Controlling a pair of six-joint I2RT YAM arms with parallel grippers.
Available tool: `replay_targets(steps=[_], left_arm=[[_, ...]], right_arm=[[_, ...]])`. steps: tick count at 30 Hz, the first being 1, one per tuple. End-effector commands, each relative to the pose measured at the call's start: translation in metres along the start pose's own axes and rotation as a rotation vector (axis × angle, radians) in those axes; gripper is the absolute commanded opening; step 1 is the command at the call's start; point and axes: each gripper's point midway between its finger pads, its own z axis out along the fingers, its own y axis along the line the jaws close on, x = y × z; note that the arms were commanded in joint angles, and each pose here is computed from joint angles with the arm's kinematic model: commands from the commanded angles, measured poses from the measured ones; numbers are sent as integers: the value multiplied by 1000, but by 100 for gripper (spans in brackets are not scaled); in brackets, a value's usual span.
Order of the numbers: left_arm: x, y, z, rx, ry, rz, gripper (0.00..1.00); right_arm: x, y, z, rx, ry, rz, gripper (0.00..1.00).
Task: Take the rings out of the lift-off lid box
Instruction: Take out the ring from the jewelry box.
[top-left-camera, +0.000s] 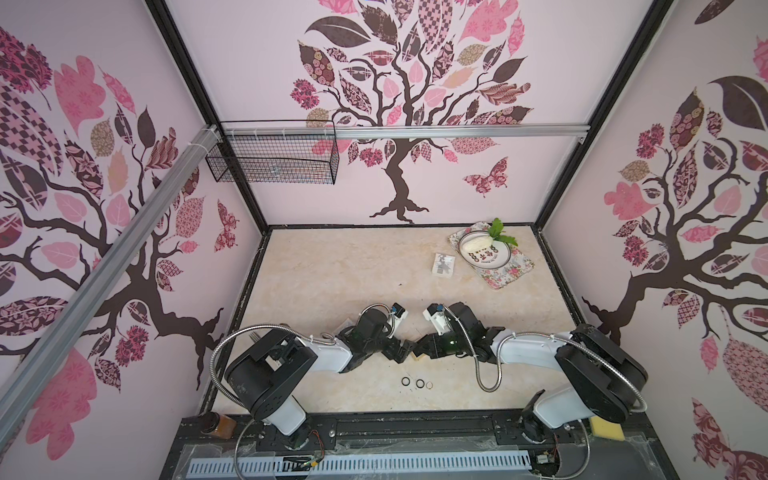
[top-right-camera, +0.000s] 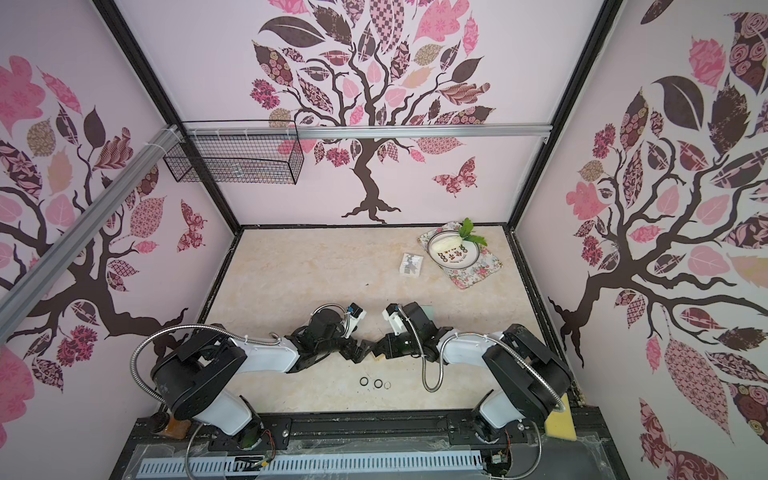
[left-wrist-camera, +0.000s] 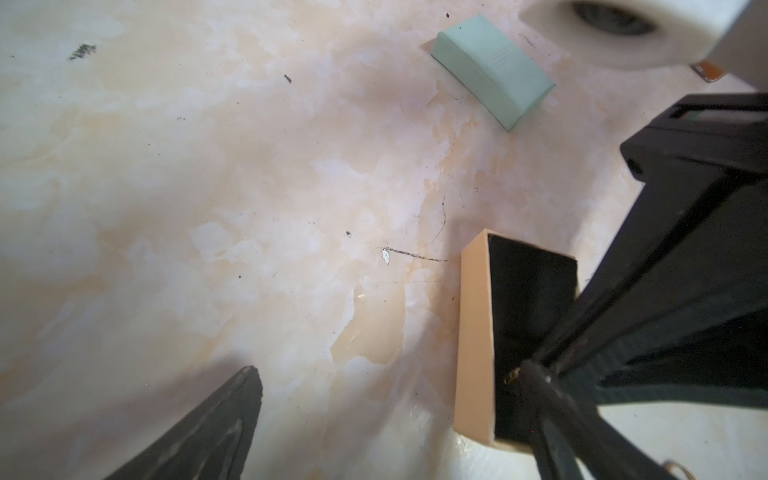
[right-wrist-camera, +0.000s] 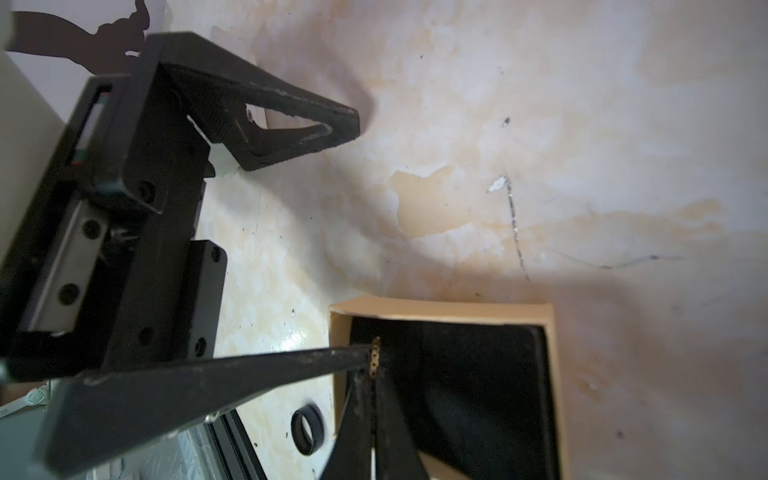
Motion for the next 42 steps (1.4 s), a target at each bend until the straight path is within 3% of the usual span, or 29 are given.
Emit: replay_targets(steps=[1,42], left_arm=[[6,-1,-3,2,-2,-5,98],[6,3,-6,-11,-2,-3,98]], right_arm=[[-12,14,-8,-56,-49,8,0],[-15,9,-13,-196,-85,142,0]])
